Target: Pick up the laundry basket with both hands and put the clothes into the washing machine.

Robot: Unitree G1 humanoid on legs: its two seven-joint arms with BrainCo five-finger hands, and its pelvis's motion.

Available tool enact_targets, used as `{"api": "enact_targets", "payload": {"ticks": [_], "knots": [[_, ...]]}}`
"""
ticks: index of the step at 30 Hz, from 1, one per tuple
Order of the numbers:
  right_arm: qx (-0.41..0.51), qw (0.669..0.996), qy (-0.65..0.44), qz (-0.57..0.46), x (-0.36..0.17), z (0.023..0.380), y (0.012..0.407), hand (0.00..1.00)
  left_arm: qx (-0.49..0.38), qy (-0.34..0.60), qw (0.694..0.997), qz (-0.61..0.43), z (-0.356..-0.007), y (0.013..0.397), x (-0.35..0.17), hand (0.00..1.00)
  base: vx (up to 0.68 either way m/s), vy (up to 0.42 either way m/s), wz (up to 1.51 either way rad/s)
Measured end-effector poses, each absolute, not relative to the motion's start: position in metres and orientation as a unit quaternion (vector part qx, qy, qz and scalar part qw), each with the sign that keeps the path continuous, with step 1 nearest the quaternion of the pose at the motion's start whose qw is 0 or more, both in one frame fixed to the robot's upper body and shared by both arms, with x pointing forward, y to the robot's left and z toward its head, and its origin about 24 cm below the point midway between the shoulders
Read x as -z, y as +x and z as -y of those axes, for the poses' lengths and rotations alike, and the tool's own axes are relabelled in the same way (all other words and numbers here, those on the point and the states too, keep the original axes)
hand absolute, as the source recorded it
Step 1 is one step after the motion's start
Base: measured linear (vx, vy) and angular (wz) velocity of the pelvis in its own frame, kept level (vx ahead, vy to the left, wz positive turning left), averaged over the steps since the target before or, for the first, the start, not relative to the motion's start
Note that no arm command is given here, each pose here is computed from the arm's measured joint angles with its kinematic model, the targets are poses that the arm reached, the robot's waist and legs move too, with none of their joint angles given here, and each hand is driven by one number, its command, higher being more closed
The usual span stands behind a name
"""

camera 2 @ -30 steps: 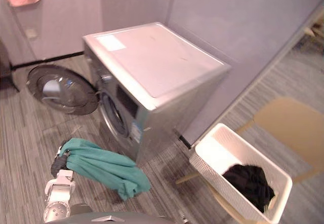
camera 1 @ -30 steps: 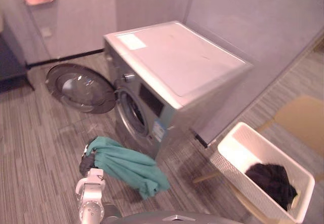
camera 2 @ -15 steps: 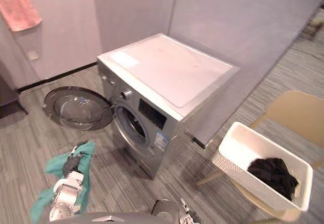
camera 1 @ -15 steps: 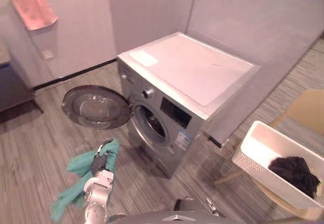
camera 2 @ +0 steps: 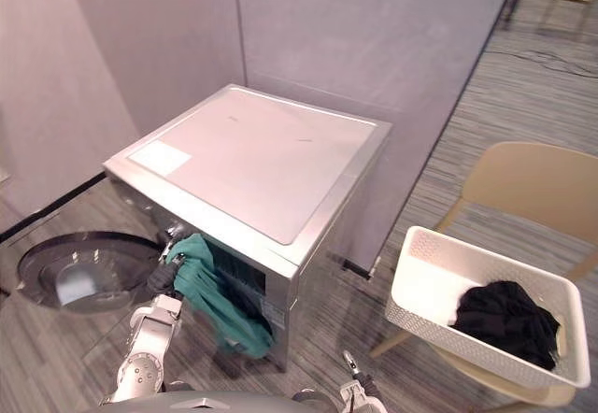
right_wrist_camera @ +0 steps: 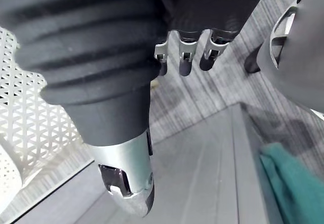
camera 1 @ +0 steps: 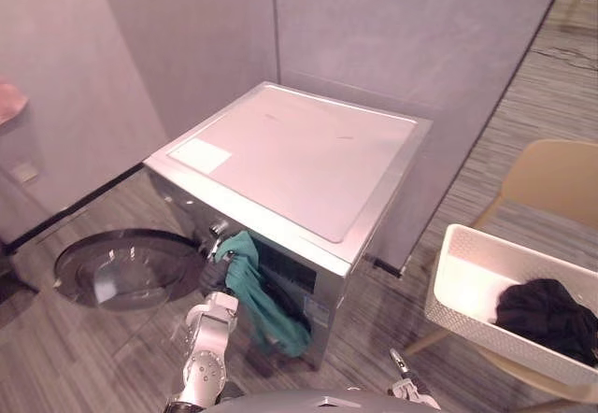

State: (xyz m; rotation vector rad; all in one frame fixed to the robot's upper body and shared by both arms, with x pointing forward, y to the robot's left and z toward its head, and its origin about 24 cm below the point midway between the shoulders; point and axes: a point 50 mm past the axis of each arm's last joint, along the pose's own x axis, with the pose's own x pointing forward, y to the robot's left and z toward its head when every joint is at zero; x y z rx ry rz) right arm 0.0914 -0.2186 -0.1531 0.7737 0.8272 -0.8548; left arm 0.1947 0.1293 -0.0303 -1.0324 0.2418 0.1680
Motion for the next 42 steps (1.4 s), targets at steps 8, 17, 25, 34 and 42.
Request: {"api": "enact_targets", "payload": {"ticks": [8,17,25,34,42], "knots": [[0.367,0.771,0.307,-0.42,0.157,0.226,0.093,0.0,-0.118,-0.482,0.839,-0.223,-0.123,0.147,0.068,1.0,0.18,0.406,-0.94],[0.418,0.713,0.344,-0.445,0.169,0.216,0.045,0.0,-0.094,-0.412,0.88,-0.214,-0.15,0.167,0.066,1.0,-0.02,0.416,-0.39],[0.403,0.72,0.333,-0.457,0.169,0.219,0.043,0.0,-0.09,-0.44,0.866,-0.221,-0.135,0.159,0.07,1.0,-0.03,0.038,-0.45],[0.342,0.765,0.306,-0.452,0.164,0.216,0.069,0.0,-0.069,-0.463,0.86,-0.205,-0.132,0.172,0.064,1.0,-0.07,-0.05,-0.01],[0.256,0.873,0.315,-0.272,0.108,0.217,0.171,0.0,-0.084,-0.499,0.861,-0.054,-0.154,0.226,0.001,1.0,-0.2,-0.007,0.06]]}}
